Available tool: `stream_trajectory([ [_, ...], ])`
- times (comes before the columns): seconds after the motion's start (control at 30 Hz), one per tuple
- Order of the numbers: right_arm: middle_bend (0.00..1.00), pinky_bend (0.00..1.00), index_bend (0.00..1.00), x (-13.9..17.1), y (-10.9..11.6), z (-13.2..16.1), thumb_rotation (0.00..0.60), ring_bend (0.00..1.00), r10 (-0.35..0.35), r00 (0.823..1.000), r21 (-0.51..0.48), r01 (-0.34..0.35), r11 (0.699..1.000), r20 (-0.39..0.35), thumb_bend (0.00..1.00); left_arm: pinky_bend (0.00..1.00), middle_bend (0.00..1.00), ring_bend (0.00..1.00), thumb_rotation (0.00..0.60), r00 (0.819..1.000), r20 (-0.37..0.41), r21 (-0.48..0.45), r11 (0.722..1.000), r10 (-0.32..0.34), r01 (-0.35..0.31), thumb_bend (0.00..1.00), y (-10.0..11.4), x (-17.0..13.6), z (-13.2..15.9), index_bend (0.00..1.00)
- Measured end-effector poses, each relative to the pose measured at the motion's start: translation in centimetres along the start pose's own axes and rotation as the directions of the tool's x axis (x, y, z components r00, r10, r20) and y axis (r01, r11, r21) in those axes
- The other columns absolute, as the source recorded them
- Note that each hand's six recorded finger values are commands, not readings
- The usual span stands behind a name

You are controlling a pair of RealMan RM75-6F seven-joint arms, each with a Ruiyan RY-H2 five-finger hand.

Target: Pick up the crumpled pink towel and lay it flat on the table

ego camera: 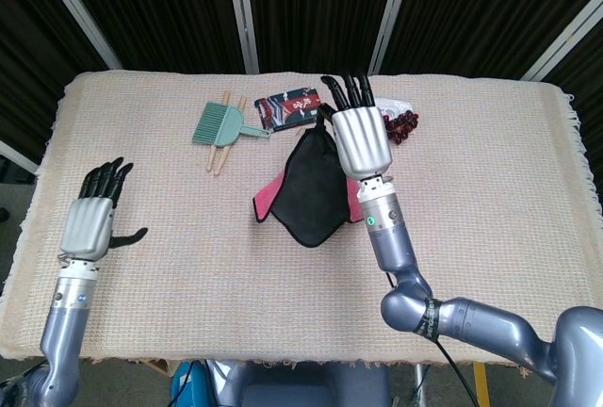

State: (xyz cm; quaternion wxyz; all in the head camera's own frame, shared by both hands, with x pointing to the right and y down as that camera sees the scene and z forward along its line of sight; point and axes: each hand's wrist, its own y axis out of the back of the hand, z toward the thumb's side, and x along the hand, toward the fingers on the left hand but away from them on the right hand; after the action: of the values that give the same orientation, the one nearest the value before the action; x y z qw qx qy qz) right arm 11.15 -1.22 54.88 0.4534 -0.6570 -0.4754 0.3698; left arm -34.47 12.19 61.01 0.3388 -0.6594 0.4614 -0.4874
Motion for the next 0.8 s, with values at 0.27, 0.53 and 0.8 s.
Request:
stream_trajectory([
  [0.27,0.2,0.0,0.61,0.0,0.6,0.9,0.6,0.08,-0.005,1.0,0.009,0.005,1.0,0.002,0.47,0.0,0.0,0.0,0.6,0.995,0.095,-0.146,0.989,-0.018,0.031,0.05,-2.6,3.2,6.8,0.08],
  [0.53,0.2,0.0,0.61,0.2,1.1,1.4,0.6,0.08,-0.004,1.0,0.017,0.004,1.0,0.01,0.47,0.0,0.0,0.0,0.6,0.983,0.137,-0.268,0.951,-0.123,0.157,0.0,-6.3,3.4,11.6,0.05],
  [0.8,0.2,0.0,0.61,0.5,0.9,1.8,0.6,0.08,0.004,1.0,0.031,-0.004,1.0,0.014,0.47,0.0,0.0,0.0,0.6,0.97,0.167,-0.322,0.92,-0.175,0.221,0.0,-8.2,2.8,15.4,0.04],
])
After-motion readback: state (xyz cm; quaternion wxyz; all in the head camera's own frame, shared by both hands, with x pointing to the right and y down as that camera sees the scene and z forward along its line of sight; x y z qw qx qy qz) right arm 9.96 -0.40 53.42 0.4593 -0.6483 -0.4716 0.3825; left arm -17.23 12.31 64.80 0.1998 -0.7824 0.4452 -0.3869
